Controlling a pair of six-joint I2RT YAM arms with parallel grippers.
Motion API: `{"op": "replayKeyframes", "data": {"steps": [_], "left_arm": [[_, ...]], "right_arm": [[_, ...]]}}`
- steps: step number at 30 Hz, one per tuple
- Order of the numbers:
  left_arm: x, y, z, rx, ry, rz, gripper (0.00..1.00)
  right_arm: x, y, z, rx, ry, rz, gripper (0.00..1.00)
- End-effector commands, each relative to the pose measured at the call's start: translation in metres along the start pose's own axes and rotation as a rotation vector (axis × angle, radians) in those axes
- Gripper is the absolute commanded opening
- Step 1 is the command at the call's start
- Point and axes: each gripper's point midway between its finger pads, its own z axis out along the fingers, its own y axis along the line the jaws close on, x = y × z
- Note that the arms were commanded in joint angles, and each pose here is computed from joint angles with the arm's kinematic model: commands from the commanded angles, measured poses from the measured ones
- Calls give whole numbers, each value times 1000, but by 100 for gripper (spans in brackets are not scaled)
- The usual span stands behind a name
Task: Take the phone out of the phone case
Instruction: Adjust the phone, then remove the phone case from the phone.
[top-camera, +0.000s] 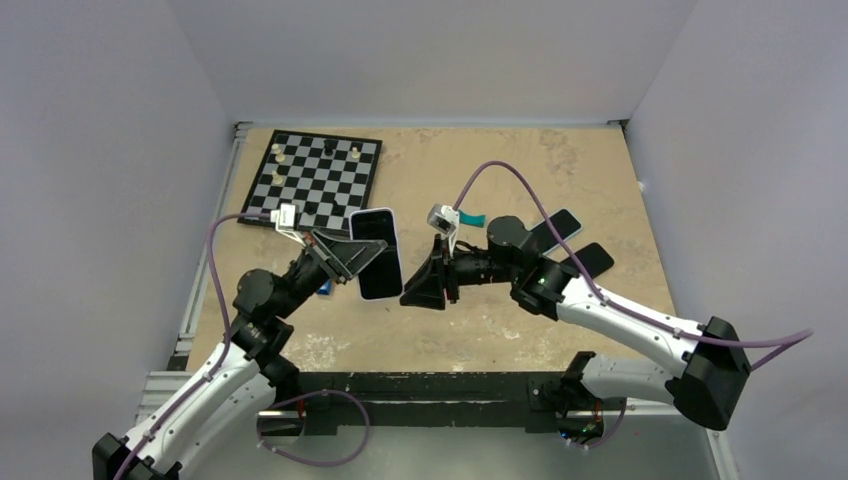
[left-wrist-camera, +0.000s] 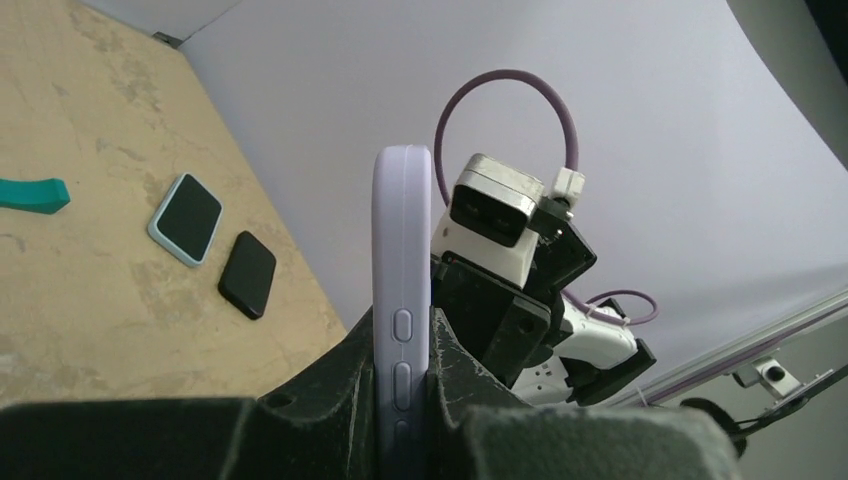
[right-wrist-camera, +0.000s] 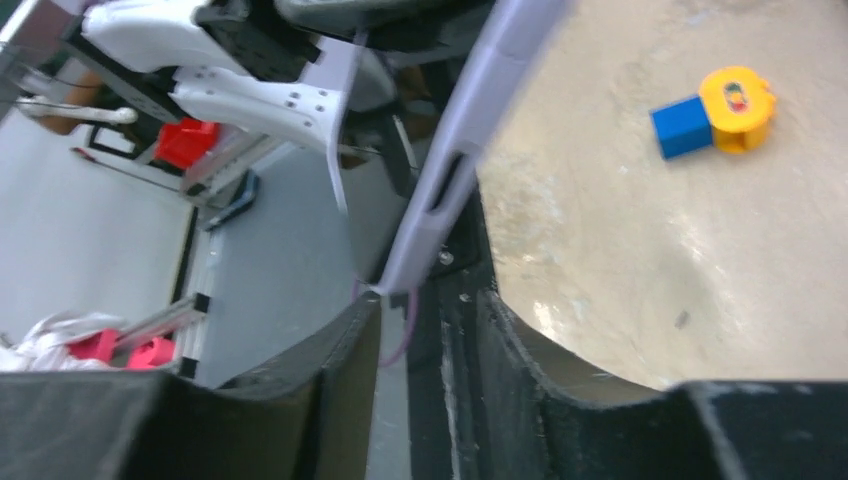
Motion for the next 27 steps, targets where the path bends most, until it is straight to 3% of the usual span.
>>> {"op": "replayKeyframes", "data": {"steps": [1,6,11,16,21,27], "left_arm": [[-7,-19,-6,63,-38,77,0],[-17,-12,-9,47,-110,82,0],[-13,-16,-5,71,-86,68,0],[-6,-23,-8,110,-48,41,0],[-10,-28,-11,128,-73,17,0],[-7,-33,-6,170,-53,-17,0]], "right_arm": [[-4,-8,-18,104,11,51,49],[-18,6,-30,124,-62,128,56],[-48,30,-30,26,-157,68,57],[-69,20,-23,14,-139,49,57],[-58,6,-11,5,-97,24,58],[-58,17,3,-106,-140,98,53]]}}
